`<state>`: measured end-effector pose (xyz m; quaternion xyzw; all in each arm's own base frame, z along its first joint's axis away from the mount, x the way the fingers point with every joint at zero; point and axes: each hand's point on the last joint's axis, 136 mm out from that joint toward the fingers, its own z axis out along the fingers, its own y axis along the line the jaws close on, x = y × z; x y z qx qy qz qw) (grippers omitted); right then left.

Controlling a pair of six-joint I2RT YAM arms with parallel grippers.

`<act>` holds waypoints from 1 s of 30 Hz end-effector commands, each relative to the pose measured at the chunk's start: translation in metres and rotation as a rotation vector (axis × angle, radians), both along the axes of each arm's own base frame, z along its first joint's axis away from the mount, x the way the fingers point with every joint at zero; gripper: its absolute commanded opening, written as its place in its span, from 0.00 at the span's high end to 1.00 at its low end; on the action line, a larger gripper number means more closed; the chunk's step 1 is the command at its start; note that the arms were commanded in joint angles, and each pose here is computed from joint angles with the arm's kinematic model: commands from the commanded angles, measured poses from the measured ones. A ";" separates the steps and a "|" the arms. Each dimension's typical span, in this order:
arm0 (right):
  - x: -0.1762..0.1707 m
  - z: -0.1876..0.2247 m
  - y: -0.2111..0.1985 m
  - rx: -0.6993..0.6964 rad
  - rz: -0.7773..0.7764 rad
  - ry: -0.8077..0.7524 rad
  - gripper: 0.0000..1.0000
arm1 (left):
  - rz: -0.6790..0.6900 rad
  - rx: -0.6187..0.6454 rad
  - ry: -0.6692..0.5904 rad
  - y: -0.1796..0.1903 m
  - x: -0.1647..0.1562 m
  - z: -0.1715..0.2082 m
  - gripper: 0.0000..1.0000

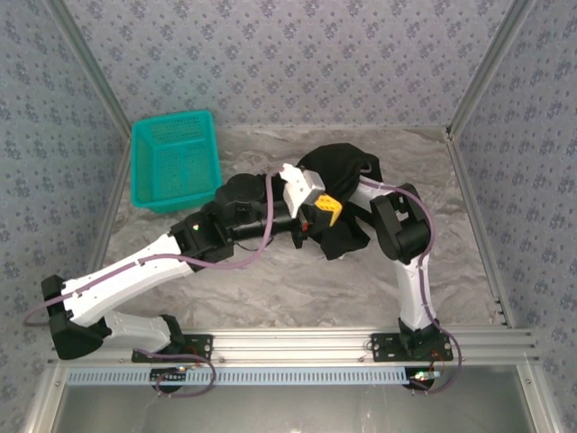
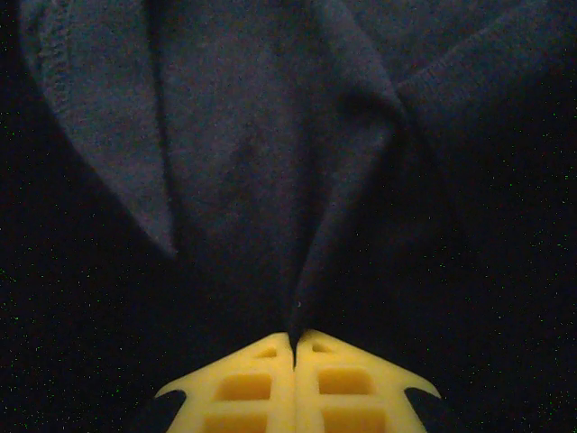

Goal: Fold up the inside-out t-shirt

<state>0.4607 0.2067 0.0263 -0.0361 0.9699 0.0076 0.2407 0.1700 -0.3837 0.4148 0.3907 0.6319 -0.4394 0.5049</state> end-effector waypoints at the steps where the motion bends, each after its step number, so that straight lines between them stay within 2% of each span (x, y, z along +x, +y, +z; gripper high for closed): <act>1: -0.023 0.002 0.000 0.019 0.087 0.062 1.00 | 0.199 -0.077 0.028 0.035 0.040 0.016 1.00; 11: -0.075 0.046 -0.015 0.080 0.216 0.036 1.00 | 0.762 -0.139 0.079 0.178 0.155 0.013 1.00; 17: -0.092 0.088 -0.017 0.106 0.295 -0.030 1.00 | 1.002 -0.105 0.111 0.252 0.208 -0.008 1.00; 20: -0.103 0.123 0.006 0.228 0.418 -0.087 1.00 | 1.051 -0.038 0.144 0.260 0.233 -0.034 1.00; 25: -0.124 0.167 0.045 0.437 0.578 -0.134 1.00 | 1.044 0.044 0.241 0.242 0.272 -0.089 1.00; 30: -0.142 0.210 0.059 0.588 0.694 -0.204 1.00 | 1.071 0.190 0.309 0.230 0.303 -0.142 1.00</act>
